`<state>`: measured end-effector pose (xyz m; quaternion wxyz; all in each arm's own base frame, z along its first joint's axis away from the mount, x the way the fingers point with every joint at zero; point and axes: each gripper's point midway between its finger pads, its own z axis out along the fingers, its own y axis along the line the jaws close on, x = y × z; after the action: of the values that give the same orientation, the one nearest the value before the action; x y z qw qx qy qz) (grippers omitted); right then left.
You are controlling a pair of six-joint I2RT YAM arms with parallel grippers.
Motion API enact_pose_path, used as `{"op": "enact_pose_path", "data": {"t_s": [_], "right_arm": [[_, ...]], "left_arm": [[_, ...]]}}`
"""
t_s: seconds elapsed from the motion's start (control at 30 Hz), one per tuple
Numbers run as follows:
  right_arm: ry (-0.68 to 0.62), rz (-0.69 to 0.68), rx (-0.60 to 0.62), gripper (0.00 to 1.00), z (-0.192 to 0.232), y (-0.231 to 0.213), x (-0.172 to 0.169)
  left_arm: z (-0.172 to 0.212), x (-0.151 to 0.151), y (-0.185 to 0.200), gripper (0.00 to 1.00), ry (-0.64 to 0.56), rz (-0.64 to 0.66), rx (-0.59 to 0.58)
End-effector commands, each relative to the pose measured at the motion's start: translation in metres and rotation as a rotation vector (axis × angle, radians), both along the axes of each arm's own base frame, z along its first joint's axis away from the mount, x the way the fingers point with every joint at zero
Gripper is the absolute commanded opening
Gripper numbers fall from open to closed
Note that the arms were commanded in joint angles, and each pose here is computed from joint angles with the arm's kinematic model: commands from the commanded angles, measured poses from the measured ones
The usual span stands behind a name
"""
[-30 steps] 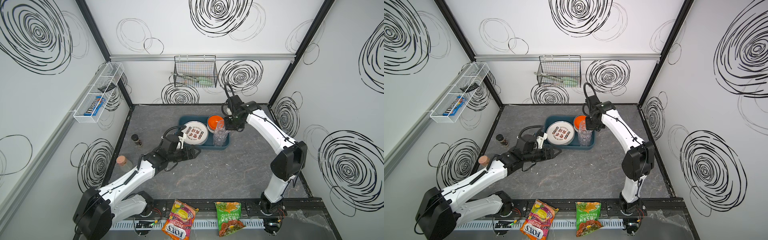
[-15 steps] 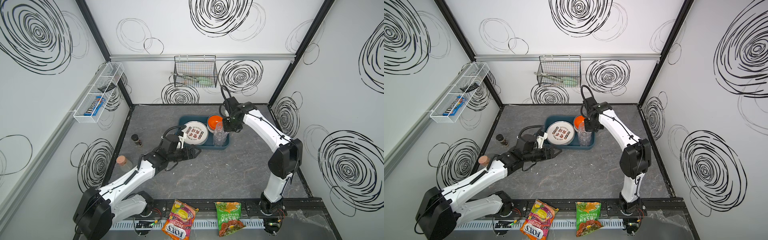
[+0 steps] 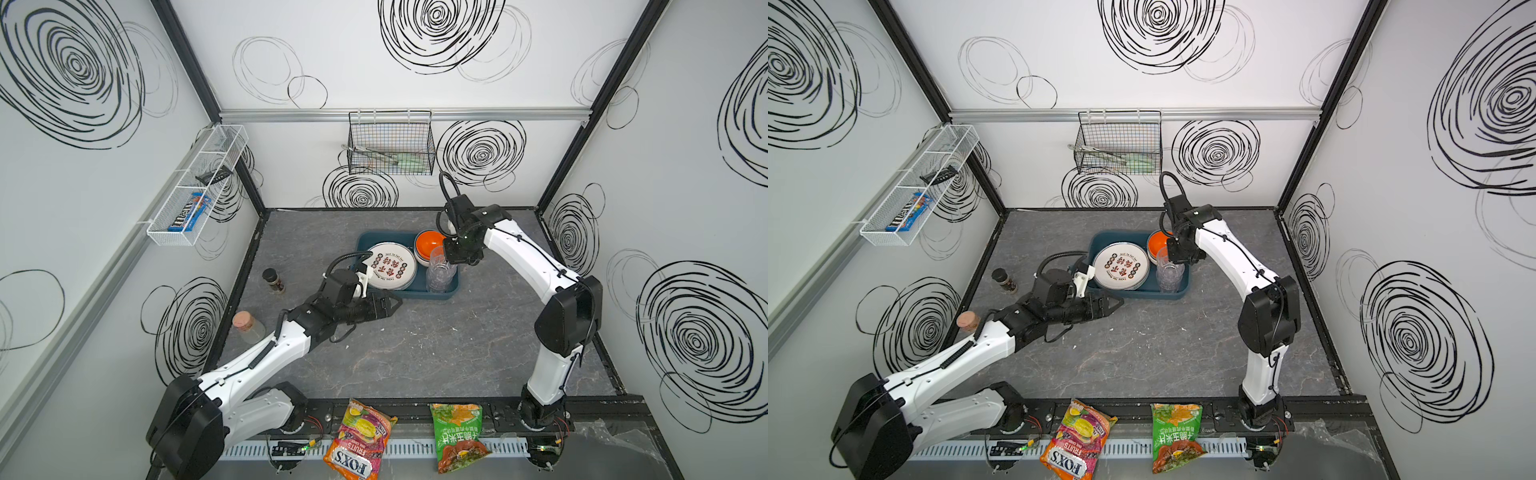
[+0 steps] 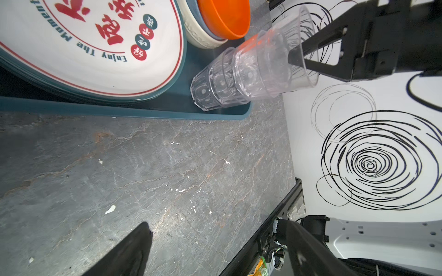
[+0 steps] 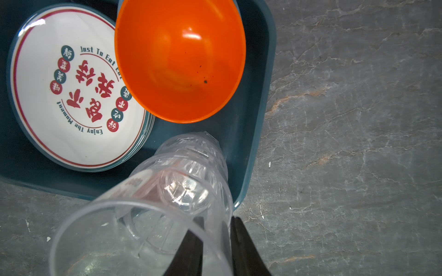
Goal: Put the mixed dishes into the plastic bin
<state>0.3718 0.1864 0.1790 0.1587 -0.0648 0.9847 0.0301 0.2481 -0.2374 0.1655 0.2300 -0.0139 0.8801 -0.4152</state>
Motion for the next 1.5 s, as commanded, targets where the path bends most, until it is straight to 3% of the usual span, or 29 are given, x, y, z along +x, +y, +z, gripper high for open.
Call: {"op": "enact_pose_path", "data": {"t_s": [0.0,0.33,0.7,0.83,0.9,0.93,0.97,1.1,1.23,1.47], "right_arm": [[-0.030,-0.011,0.015,0.28,0.013,0.003,0.003],[-0.144,-0.032,0.060,0.41,0.050,-0.002,0.004],[-0.320,-0.037,0.149,0.58,0.080,-0.008,0.004],[-0.448,-0.027,0.203,0.68,0.096,-0.012,0.002],[-0.522,-0.034,0.237,0.78,0.107,-0.017,0.001],[-0.557,-0.046,0.255,0.98,0.114,-0.021,0.000],[-0.581,-0.057,0.272,0.97,0.118,-0.025,0.001],[-0.658,-0.145,0.279,0.97,0.131,-0.050,0.008],[-0.768,-0.322,0.231,0.97,0.134,-0.093,0.019],[-0.922,-0.639,0.094,0.97,0.101,-0.174,0.028]], "left_arm": [[0.007,0.004,0.002,0.92,-0.028,0.012,-0.024],[0.015,0.011,0.015,0.92,-0.051,0.052,-0.004],[0.045,0.044,0.059,0.96,-0.122,0.157,0.071],[0.060,0.057,0.075,0.96,-0.155,0.197,0.095],[0.067,0.063,0.085,0.96,-0.176,0.221,0.123],[0.070,0.067,0.090,0.96,-0.190,0.234,0.144],[0.075,0.071,0.095,0.96,-0.204,0.250,0.163],[0.086,0.086,0.121,0.96,-0.251,0.335,0.264],[0.104,0.104,0.160,0.96,-0.362,0.486,0.415],[0.121,0.124,0.210,0.96,-0.543,0.627,0.628]]}}
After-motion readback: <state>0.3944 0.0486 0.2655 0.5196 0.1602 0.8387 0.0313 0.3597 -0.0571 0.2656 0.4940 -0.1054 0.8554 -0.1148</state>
